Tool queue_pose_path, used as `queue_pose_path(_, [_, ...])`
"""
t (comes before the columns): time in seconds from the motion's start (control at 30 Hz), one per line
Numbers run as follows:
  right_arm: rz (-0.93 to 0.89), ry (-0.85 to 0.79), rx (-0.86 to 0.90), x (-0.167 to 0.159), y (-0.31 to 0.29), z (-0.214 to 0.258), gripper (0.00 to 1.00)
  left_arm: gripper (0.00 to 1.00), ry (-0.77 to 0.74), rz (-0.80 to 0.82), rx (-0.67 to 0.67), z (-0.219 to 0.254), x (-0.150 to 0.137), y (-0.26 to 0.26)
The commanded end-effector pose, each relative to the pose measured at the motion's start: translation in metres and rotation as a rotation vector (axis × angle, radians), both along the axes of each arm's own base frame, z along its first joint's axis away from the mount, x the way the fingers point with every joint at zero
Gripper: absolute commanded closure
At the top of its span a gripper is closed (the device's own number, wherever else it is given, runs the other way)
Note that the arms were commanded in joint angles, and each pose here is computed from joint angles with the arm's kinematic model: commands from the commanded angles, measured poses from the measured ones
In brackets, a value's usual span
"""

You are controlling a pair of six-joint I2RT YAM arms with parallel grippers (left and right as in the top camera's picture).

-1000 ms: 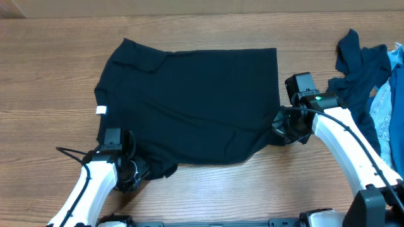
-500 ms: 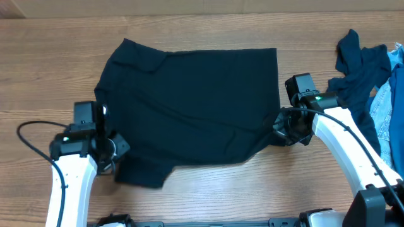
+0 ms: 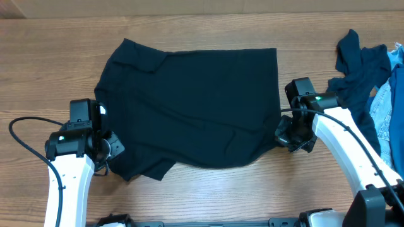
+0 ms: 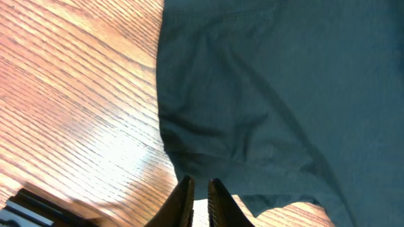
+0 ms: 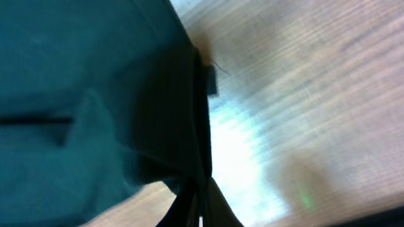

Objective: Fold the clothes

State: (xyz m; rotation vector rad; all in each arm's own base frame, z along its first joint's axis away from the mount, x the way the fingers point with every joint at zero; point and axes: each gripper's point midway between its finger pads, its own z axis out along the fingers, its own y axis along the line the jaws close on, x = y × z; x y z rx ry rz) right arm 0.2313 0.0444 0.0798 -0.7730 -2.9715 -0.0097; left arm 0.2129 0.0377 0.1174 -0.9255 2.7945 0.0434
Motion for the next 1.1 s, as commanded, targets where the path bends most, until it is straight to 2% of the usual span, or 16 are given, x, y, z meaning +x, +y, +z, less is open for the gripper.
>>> queue_pose_path(0.0, [-0.047, 0.045, 0.005, -0.011, 0.000, 0.008, 0.96, 0.79, -0.027, -0.025, 0.042, 0.011, 0.005, 0.008])
queue_pose_path(0.03, [-0.051, 0.082, 0.038, -0.020, 0.006, 0.009, 0.96, 0.74, -0.025, -0.025, 0.042, 0.010, 0.004, 0.008])
queue_pose_path(0.2, [-0.070, 0.225, 0.038, -0.054, 0.005, 0.016, 0.96, 0.64, 0.027, -0.036, 0.046, -0.002, -0.001, 0.009])
queue_pose_path(0.3, [-0.070, 0.199, 0.043, -0.047, 0.006, 0.014, 0.96, 0.60, 0.071, -0.078, 0.024, -0.015, -0.006, 0.005])
queue_pose_path(0.4, [-0.074, 0.112, 0.059, -0.026, 0.009, 0.010, 0.96, 0.57, 0.084, -0.201, -0.095, -0.038, -0.006, -0.018])
queue_pose_path(0.43, [-0.091, 0.106, 0.053, -0.025, 0.009, 0.010, 0.96, 0.52, 0.079, -0.218, -0.172, -0.050, -0.009, -0.032])
queue_pose_path(0.5, [-0.093, 0.110, 0.042, -0.026, 0.007, 0.010, 0.96, 0.50, 0.078, -0.244, -0.291, -0.065, -0.017, -0.053])
queue_pose_path(0.6, [-0.093, 0.120, 0.039, -0.028, 0.007, 0.010, 0.96, 0.44, 0.127, -0.240, -0.327, -0.085, -0.037, -0.060])
queue_pose_path(0.67, [-0.089, 0.120, 0.039, -0.028, 0.006, 0.010, 0.82, 0.44, 0.125, -0.241, -0.377, -0.094, -0.043, -0.069])
queue_pose_path(0.77, [-0.089, 0.115, 0.037, -0.027, 0.006, 0.010, 0.76, 0.43, 0.072, -0.273, -0.359, -0.097, -0.032, -0.067])
queue_pose_path(0.8, [-0.089, 0.112, 0.038, -0.027, 0.006, 0.010, 0.71, 0.43, 0.058, -0.278, -0.352, -0.097, -0.029, -0.066])
queue_pose_path(0.83, [-0.088, 0.113, 0.038, -0.027, 0.006, 0.010, 0.60, 0.43, 0.052, -0.279, -0.348, -0.097, -0.027, -0.066])
queue_pose_path(0.87, [-0.084, 0.113, 0.038, -0.027, 0.006, 0.010, 0.56, 0.44, 0.052, -0.279, -0.360, -0.097, -0.027, -0.067])
queue_pose_path(0.93, [-0.081, 0.112, 0.039, -0.027, 0.006, 0.010, 0.40, 0.59, 0.030, -0.306, -0.479, -0.089, -0.028, -0.087])
queue_pose_path(0.97, [-0.081, 0.109, 0.039, -0.026, 0.006, 0.010, 0.35, 0.63, 0.023, -0.332, -0.510, -0.087, -0.029, -0.093])
queue_pose_path(1.07, [-0.078, 0.079, 0.022, -0.019, 0.003, 0.008, 0.32, 0.70, 0.022, -0.425, -0.517, -0.080, -0.034, -0.096])
